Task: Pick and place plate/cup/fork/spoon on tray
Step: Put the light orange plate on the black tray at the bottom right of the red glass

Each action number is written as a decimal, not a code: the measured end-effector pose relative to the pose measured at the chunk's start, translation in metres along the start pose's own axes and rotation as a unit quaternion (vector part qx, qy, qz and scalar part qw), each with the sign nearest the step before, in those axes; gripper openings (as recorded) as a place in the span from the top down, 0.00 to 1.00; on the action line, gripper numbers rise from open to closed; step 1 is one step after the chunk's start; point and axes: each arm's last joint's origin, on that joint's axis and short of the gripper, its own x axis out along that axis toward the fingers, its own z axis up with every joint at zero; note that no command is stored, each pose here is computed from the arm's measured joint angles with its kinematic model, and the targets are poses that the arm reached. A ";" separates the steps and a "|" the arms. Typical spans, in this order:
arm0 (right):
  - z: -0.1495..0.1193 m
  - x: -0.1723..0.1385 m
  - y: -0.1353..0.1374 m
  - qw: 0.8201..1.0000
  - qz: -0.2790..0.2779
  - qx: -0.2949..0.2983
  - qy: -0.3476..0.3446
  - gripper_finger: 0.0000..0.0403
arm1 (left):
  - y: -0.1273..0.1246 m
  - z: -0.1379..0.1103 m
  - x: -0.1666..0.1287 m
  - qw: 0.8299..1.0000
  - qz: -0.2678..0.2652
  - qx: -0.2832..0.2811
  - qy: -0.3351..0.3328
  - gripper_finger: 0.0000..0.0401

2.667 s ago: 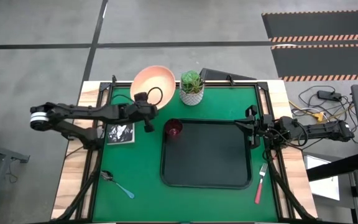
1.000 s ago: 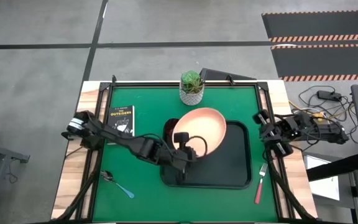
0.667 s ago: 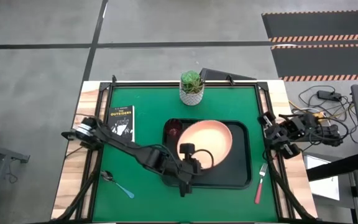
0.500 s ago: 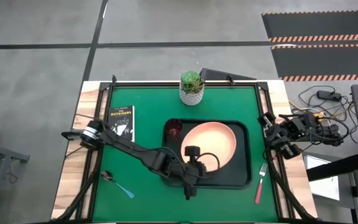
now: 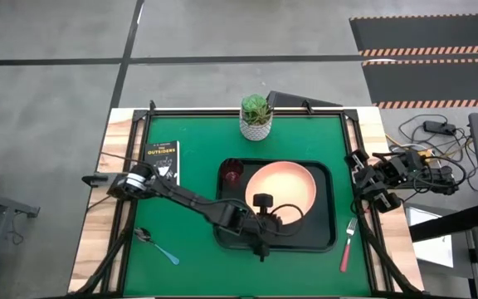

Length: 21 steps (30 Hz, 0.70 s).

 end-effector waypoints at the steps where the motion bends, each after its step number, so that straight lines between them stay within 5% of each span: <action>1: 0.000 0.000 0.000 1.000 0.000 0.000 0.000 0.91 | 0.000 -0.001 0.005 1.000 0.002 -0.005 -0.007 1.00; 21: -0.001 0.000 0.000 1.000 -0.001 0.004 0.004 0.91 | 0.000 -0.026 0.028 0.998 -0.015 -0.057 0.030 1.00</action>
